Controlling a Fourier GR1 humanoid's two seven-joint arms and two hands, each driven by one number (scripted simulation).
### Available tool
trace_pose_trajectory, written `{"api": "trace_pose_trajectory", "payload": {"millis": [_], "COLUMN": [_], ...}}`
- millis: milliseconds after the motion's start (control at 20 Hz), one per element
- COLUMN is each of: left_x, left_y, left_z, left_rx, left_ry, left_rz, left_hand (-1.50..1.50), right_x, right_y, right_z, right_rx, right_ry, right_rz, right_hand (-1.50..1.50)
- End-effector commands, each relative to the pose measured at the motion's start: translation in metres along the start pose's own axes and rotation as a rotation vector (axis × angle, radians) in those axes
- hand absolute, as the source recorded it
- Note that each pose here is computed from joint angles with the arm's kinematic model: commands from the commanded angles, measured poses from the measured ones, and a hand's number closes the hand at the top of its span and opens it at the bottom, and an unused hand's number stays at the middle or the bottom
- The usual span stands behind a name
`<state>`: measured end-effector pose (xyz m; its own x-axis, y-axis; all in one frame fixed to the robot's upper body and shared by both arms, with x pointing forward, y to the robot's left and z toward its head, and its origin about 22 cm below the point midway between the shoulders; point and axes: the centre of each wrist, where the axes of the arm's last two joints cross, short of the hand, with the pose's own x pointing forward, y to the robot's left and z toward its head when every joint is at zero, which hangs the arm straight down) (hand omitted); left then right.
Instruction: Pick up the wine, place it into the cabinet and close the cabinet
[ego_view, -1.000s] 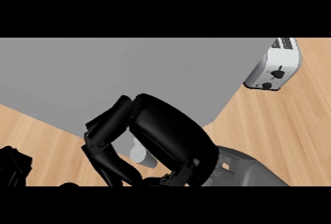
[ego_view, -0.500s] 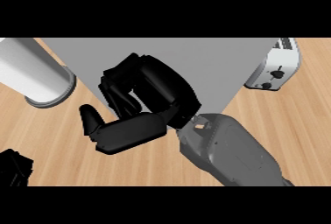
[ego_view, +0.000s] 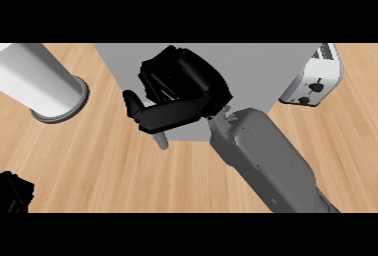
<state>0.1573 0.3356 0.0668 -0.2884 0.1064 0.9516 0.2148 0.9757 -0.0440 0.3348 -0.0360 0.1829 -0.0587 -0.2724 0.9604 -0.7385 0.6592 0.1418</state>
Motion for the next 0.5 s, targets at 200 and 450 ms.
{"api": "trace_pose_trajectory", "payload": {"millis": [200, 450], "left_x": [0.004, 0.001], "left_y": [-0.003, -0.005], "left_z": [-0.005, -0.007], "left_rx": [-0.021, -0.024], "left_ry": [-0.001, -0.006], "left_rz": [-0.001, -0.001], "left_hand": [1.50, 1.50], "right_x": [-0.015, 0.004], "right_y": [-0.083, -0.093], "right_z": [0.015, 0.007], "right_rx": [-0.152, -0.152], "right_ry": [0.052, 0.028], "right_rz": [0.055, 0.058], "right_hand": [1.50, 1.50]}}
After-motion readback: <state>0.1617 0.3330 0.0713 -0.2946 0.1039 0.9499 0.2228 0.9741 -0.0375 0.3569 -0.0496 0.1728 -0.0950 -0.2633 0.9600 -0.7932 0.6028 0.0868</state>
